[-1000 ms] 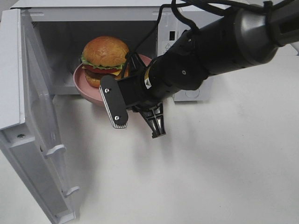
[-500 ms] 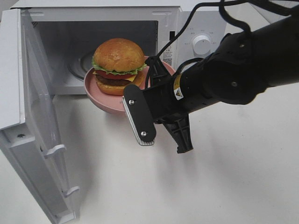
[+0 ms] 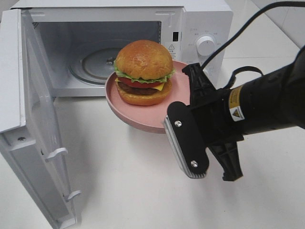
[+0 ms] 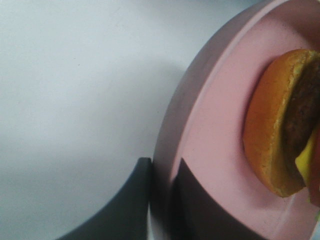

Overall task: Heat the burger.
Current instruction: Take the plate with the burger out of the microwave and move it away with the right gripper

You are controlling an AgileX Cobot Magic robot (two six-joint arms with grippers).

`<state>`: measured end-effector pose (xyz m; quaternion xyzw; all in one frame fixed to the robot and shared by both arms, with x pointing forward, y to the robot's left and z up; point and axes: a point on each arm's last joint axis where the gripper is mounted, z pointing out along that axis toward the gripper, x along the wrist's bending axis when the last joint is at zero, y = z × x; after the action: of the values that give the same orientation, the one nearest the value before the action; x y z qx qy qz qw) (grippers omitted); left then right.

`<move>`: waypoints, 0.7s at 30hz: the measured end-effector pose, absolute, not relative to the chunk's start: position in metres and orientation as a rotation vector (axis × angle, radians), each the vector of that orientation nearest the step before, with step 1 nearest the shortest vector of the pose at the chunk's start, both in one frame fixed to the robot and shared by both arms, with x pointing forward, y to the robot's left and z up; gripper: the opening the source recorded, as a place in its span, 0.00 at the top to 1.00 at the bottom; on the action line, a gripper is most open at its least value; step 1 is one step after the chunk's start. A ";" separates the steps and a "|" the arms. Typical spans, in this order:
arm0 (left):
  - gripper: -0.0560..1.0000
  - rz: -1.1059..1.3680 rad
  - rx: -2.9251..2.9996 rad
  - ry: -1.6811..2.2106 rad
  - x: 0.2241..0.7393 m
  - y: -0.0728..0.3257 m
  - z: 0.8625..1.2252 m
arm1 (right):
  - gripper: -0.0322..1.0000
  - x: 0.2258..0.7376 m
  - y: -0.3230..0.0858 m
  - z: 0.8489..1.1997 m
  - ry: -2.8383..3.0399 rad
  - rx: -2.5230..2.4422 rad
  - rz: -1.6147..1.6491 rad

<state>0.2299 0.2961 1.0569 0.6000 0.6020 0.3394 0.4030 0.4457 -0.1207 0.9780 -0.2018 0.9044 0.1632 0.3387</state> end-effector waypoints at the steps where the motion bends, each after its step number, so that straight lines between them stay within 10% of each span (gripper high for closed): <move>1: 0.01 0.857 1.516 1.521 0.230 0.296 1.057 | 0.87 0.438 -0.128 0.979 2.366 -0.525 0.412; 21: 0.01 0.857 1.516 1.521 0.230 0.296 1.057 | 0.87 0.382 -0.188 0.981 2.480 -0.296 0.328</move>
<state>0.2299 0.2961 1.0569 0.6000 0.6020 0.3394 0.4030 0.3824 -0.1883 0.9806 -0.1117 0.9372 0.1238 0.3065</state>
